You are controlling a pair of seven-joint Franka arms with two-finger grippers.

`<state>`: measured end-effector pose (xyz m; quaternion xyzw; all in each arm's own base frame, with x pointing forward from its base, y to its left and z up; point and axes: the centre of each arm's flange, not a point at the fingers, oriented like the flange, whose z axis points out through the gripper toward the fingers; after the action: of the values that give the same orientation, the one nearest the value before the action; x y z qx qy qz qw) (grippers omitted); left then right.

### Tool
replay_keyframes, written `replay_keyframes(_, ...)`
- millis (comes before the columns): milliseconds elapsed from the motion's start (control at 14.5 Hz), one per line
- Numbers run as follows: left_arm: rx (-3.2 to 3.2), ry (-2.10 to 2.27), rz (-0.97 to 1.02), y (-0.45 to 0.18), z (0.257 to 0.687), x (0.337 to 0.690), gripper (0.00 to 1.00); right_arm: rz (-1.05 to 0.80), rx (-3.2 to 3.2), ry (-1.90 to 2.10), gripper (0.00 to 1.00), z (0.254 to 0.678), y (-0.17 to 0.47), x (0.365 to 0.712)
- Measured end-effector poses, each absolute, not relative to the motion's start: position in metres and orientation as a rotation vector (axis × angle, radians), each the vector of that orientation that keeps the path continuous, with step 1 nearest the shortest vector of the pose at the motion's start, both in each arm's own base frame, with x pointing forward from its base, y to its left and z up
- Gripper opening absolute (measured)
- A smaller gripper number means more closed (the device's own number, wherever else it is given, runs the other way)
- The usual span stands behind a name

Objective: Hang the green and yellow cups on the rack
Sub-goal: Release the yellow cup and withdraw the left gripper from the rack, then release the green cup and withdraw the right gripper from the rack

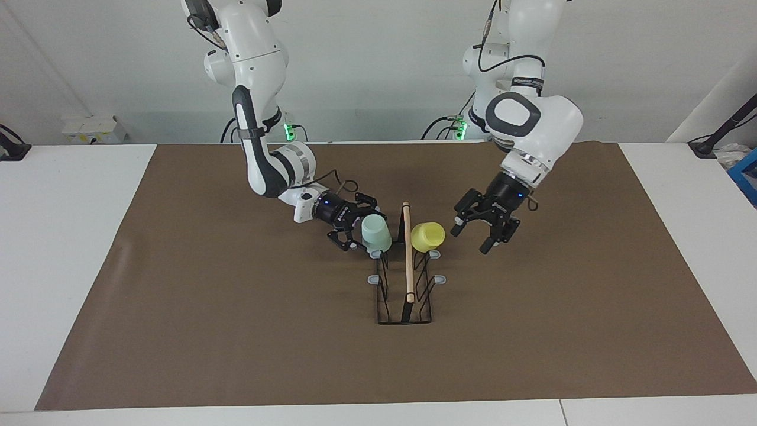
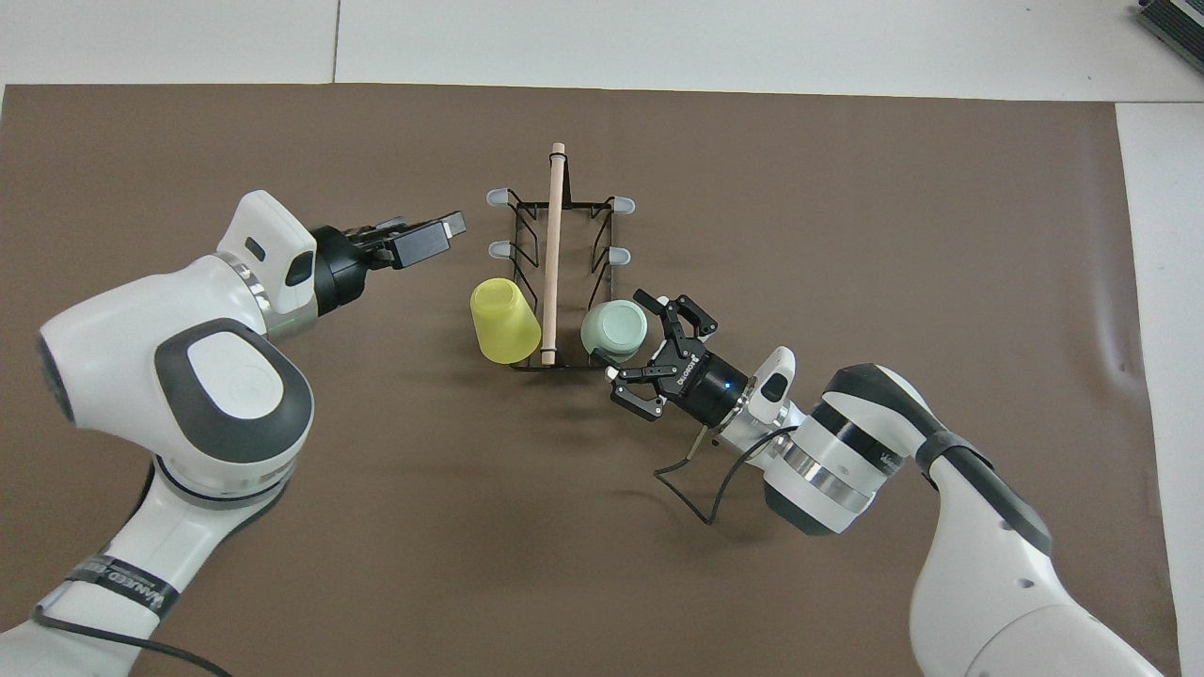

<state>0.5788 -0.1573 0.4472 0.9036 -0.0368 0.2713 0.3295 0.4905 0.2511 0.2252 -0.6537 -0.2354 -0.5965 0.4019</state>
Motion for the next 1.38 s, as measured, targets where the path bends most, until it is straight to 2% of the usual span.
replay_keyframes(275,2.469,-0.328,0.571,-0.111,0.469,0.595,1.0,-1.461,-1.729,-0.619,1.0,0.21,0.246,0.486)
replay_keyframes(551,2.693,-0.485,0.459,-0.089,0.511,0.603,1.0,-1.417,-1.785,-0.658,1.0,0.2,0.24,0.481)
replay_keyframes(826,2.87,-0.573,0.38,-0.068,0.532,0.595,1.0,-1.381,-1.822,-0.733,1.0,0.192,0.224,0.483)
replay_keyframes(1102,3.013,-0.578,0.292,-0.036,0.573,0.583,1.0,-1.354,-1.844,-0.828,1.0,0.187,0.197,0.489)
replay_keyframes(1377,3.057,-0.579,0.212,-0.032,0.605,0.575,0.97,-1.288,-1.925,-1.019,1.0,0.184,0.151,0.5)
